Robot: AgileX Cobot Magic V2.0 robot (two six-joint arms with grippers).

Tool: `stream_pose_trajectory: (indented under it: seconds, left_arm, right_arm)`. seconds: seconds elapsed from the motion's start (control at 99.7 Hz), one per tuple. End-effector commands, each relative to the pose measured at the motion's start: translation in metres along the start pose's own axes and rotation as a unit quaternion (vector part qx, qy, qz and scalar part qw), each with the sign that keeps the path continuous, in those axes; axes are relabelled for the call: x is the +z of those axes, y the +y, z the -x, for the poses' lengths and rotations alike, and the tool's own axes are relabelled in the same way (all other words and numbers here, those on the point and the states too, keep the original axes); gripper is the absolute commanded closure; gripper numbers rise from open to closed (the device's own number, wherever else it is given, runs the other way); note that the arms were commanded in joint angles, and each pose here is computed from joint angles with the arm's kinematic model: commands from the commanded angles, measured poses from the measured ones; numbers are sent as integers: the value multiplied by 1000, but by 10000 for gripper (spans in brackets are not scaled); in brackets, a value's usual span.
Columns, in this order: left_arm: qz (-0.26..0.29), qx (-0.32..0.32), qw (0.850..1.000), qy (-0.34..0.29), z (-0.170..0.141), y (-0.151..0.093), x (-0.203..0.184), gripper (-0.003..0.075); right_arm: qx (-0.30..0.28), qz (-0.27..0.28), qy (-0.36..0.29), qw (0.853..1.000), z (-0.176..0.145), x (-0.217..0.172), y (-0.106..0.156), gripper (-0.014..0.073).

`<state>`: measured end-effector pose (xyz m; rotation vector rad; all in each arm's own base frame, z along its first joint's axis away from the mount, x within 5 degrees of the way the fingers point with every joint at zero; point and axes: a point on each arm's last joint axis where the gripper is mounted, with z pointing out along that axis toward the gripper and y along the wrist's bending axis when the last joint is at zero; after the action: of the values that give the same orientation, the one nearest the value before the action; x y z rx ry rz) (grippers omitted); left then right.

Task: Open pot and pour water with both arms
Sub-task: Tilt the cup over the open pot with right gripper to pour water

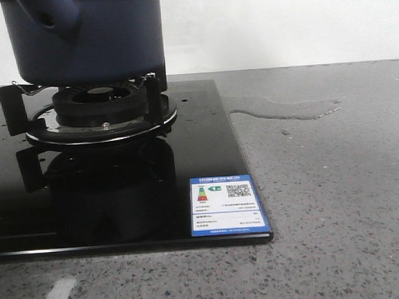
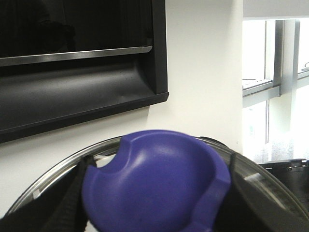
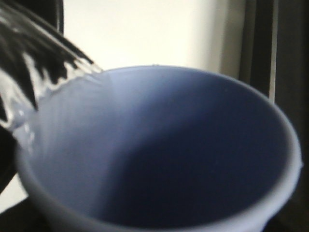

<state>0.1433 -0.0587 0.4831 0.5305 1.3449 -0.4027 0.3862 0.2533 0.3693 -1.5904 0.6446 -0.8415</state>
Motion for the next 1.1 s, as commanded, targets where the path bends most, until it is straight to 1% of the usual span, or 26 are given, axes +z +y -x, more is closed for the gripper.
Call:
stream_pose_trajectory:
  seconds: [0.0, 0.1, 0.221, 0.341, 0.501, 0.542, 0.572, 0.622, 0.662, 0.692, 0.712, 0.732, 0.752, 0.762, 0.792, 0.832, 0.893, 0.923, 0.943, 0.963, 1.013, 1.023, 1.033, 1.043, 1.083, 1.093]
  left_arm:
    - [13, -19, 999, -40, 16, -1, -5, 490]
    - [4, -20, 999, -41, 16, -3, -4, 490]
    - [1, -18, 999, -40, 16, -4, -4, 490]
    - [1, -17, 999, -39, 16, -4, -4, 490]
    - [2, -10, 999, -35, 15, -4, -4, 490]
    - [2, -10, 999, -35, 15, -4, -4, 490]
    - [2, -10, 999, -35, 15, -4, -4, 490]
    - [2, -10, 999, -35, 15, -4, -4, 490]
    - [2, -10, 999, -35, 15, -4, -4, 490]
    - [3, -8, 999, -35, 15, -4, -4, 490]
    - [3, -8, 999, -34, 15, -4, -4, 490]
    - [3, -7, 999, -34, 15, -4, -4, 490]
    - [3, -6, 999, -34, 15, -4, -4, 490]
    - [3, -5, 999, -33, 15, -4, -4, 490]
    - [3, -5, 999, -33, 15, -4, -4, 490]
    - [3, -5, 999, -33, 15, -4, -4, 490]
    - [3, -5, 999, -33, 15, -4, -4, 490]
    - [3, -5, 999, -33, 15, -4, -4, 490]
    - [3, -5, 999, -33, 15, -4, -4, 490]
    - [3, -5, 999, -33, 15, -4, -4, 490]
    - [3, -5, 999, -33, 15, -4, -4, 490]
    - [3, -5, 999, -33, 15, -4, -4, 490]
    - [3, -5, 999, -33, 15, -4, -4, 490]
    - [2, -5, 999, -33, 15, -4, -4, 490]
    - [0, -5, 999, -33, 15, -5, -4, 490]
    - [-1, -5, 999, -33, 15, -5, -4, 490]
  right_arm:
    - [-14, -47, 8, 999, -6, -18, -38, 342]
    - [-21, -39, 18, 999, -8, -18, -36, 342]
    - [-74, -35, 20, 996, -7, -18, -36, 342]
    - [-106, -37, 19, 994, -6, -20, -38, 342]
    - [-117, -42, 21, 992, -6, -24, -44, 342]
    - [-97, -43, 20, 994, -6, -24, -44, 342]
    - [-67, -44, 19, 997, -6, -24, -44, 342]
    - [6, -45, 17, 999, -7, -24, -44, 342]
    - [63, -47, 15, 997, -7, -24, -44, 342]
    - [121, -48, 13, 991, -7, -24, -44, 342]
    - [147, -49, 12, 988, -7, -24, -44, 342]
    - [183, -51, 10, 982, -7, -25, -45, 342]
    - [203, -52, 8, 978, -6, -25, -46, 342]
    - [223, -52, 9, 973, -7, -25, -46, 342]
    - [259, -52, 9, 964, -5, -27, -48, 342]
    - [300, -53, 14, 952, -5, -30, -51, 342]
    - [339, -46, 35, 939, -3, -37, -56, 342]
    - [363, -41, 50, 930, -4, -40, -57, 342]
    - [385, -36, 67, 920, -6, -44, -58, 342]
    - [398, -33, 77, 914, -8, -46, -58, 342]
    - [441, -23, 113, 890, -14, -53, -59, 342]
    - [452, -20, 124, 883, -16, -56, -59, 342]
    - [458, -19, 128, 879, -17, -57, -59, 342]
    - [470, -15, 138, 871, -19, -58, -58, 342]
    - [498, -12, 161, 852, -27, -66, -58, 342]
    - [508, -11, 167, 845, -30, -68, -58, 342]
